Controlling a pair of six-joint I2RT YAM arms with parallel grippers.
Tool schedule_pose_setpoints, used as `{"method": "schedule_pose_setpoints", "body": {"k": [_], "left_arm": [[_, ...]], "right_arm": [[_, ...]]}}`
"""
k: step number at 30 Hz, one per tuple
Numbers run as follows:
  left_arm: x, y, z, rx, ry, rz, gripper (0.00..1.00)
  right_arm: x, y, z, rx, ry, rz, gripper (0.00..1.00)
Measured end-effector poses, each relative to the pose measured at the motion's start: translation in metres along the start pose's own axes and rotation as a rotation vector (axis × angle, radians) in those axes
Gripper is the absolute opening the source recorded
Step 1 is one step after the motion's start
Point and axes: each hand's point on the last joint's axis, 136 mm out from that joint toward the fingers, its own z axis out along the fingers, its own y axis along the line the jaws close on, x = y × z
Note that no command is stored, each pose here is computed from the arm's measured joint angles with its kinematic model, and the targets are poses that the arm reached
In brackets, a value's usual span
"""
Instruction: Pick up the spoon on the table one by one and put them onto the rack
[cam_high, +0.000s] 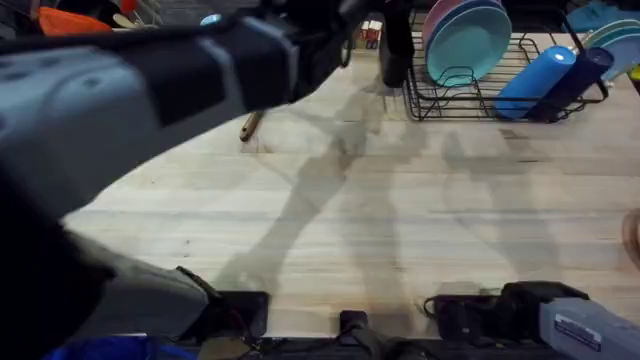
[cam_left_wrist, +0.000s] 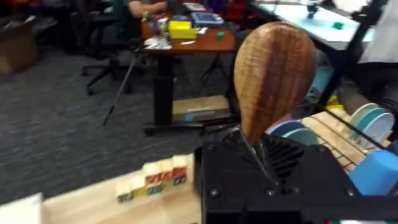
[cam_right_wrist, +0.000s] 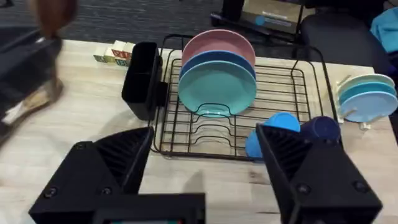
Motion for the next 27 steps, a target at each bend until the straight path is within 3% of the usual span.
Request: {"method": "schedule_pose_setpoints", "body": {"k": [9, 15, 19, 20, 21, 22, 27], "left_arm": [[-0.013, -0.022, 0.051, 0.073, -0.044, 0.02, 0.038], [-0.02, -0.031, 0.072, 0.119, -0.144, 0.006, 0.041], [-0.016, -0.033, 0.081, 0.141, -0.188, -0.057, 0.042], [-0.008, -0.027, 0.091, 0.158, -0.253, -0.16, 0.042], [-0.005, -0.025, 0.093, 0.159, -0.265, -0.18, 0.042], [0.019, -0.01, 0.105, 0.129, -0.26, -0.259, 0.042], [0.034, 0.003, 0.111, 0.073, -0.242, -0.304, 0.044]], "right_arm": [[0.0, 0.0, 0.0, 0.0, 0.0, 0.0, 0.996], [0.0, 0.0, 0.0, 0.0, 0.002, 0.0, 0.996], [0.001, 0.0, 0.0, 0.0, 0.003, 0.0, 0.996], [0.001, 0.0, 0.0, 0.0, 0.005, 0.0, 0.996], [0.001, 0.0, 0.0, 0.0, 0.005, 0.0, 0.996], [0.001, 0.0, 0.0, 0.0, 0.006, 0.0, 0.996], [0.001, 0.0, 0.0, 0.0, 0.006, 0.0, 0.996]]}}
